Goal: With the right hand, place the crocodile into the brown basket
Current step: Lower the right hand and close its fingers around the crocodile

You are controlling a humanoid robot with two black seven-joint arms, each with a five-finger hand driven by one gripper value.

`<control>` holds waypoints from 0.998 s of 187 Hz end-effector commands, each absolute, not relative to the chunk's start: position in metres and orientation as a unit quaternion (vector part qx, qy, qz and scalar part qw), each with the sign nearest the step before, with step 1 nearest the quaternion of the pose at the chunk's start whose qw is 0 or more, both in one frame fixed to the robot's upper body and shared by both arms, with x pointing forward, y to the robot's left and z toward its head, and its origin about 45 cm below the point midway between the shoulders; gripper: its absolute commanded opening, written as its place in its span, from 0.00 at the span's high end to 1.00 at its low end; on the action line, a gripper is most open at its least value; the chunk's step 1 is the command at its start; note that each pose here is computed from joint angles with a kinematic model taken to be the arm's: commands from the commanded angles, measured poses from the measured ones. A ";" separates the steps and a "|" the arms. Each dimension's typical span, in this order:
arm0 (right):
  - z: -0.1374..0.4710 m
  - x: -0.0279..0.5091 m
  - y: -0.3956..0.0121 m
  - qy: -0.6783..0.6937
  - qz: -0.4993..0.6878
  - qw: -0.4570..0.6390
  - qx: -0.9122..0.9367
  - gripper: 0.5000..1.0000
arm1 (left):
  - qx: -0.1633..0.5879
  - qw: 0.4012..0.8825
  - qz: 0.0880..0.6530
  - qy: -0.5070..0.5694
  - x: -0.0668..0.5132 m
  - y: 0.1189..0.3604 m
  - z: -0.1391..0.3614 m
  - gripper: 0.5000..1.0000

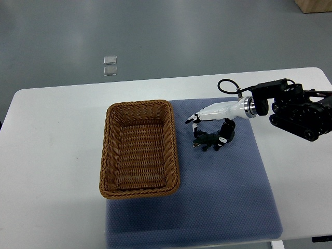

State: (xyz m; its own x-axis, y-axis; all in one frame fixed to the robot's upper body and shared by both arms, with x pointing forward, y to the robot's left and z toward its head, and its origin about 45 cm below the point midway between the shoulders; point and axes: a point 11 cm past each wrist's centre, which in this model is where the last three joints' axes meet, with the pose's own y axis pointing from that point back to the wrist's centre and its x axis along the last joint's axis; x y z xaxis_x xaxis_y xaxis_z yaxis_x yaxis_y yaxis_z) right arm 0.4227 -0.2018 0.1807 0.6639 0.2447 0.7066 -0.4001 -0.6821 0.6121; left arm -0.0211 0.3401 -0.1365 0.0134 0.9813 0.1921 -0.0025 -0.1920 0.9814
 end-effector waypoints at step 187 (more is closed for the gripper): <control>0.171 0.427 -0.221 -0.047 0.436 0.426 0.791 1.00 | 0.549 0.453 0.543 0.446 -0.021 0.340 -0.136 0.00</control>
